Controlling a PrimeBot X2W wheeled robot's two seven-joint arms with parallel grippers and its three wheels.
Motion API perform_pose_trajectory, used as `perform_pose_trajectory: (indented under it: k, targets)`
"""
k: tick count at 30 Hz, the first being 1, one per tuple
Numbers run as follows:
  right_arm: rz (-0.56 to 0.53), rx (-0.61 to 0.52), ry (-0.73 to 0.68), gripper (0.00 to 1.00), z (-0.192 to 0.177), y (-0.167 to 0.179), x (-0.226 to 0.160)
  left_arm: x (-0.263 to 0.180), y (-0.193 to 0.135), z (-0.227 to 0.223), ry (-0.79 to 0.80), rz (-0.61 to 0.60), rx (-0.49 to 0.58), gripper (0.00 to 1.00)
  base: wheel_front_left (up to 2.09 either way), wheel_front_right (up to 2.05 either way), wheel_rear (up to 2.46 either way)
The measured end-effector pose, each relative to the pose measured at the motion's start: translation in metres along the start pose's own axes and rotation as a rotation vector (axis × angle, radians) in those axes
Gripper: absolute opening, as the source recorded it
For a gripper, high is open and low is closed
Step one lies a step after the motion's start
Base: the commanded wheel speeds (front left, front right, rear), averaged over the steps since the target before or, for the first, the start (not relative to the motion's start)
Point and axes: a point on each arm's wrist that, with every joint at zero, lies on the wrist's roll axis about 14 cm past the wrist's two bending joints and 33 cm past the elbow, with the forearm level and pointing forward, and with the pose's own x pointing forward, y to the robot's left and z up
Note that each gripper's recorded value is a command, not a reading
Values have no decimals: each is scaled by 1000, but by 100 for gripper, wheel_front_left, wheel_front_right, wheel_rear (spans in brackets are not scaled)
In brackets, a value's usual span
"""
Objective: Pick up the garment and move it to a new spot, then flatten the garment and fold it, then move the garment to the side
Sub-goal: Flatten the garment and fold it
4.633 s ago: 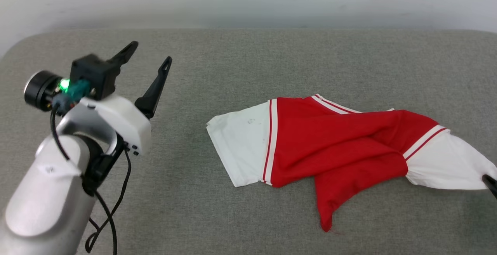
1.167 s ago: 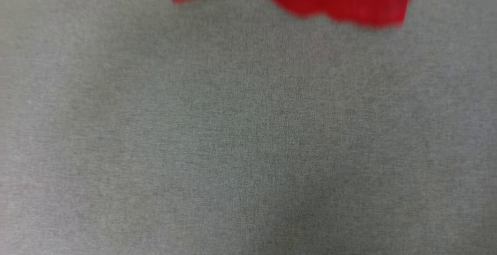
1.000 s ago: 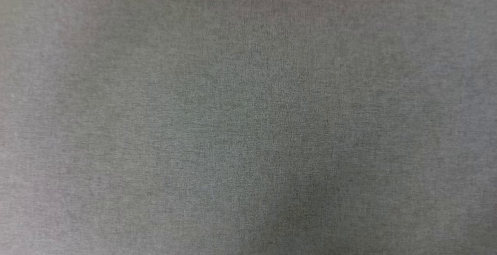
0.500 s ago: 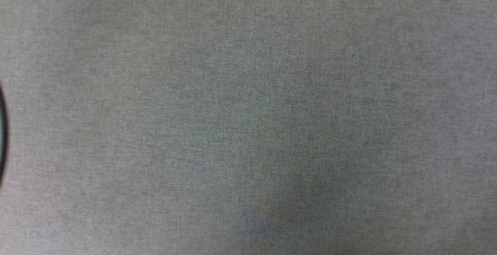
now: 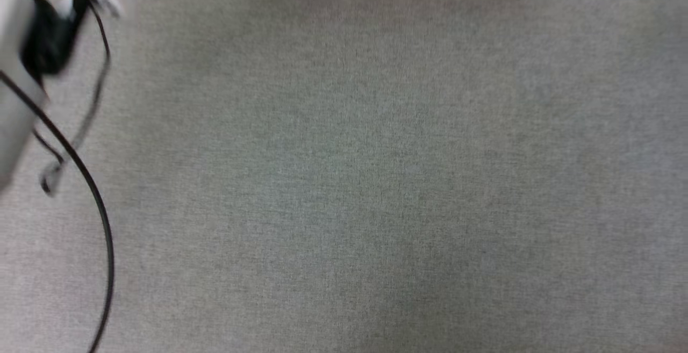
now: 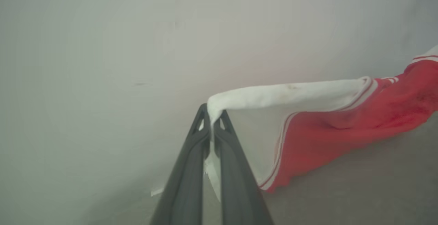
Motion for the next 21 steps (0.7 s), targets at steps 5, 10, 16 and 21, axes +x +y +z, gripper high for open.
perform_pose_trajectory:
  k: [5,10,16,21]
  targets:
    - [46,36,74,0,-39,21,-45,-48,-13,-29,72,18,-67,0,0,0,0]
    - [65,80,154,0,-74,39,-98,-102,-27,-48,141,46,-129,0,0,0,0]
    - [55,156,266,0,-115,61,-162,-169,-55,-73,250,74,-234,0,0,0,0]
    - [51,205,341,0,-143,84,-211,-217,-69,-89,328,126,-314,0,0,0,0]
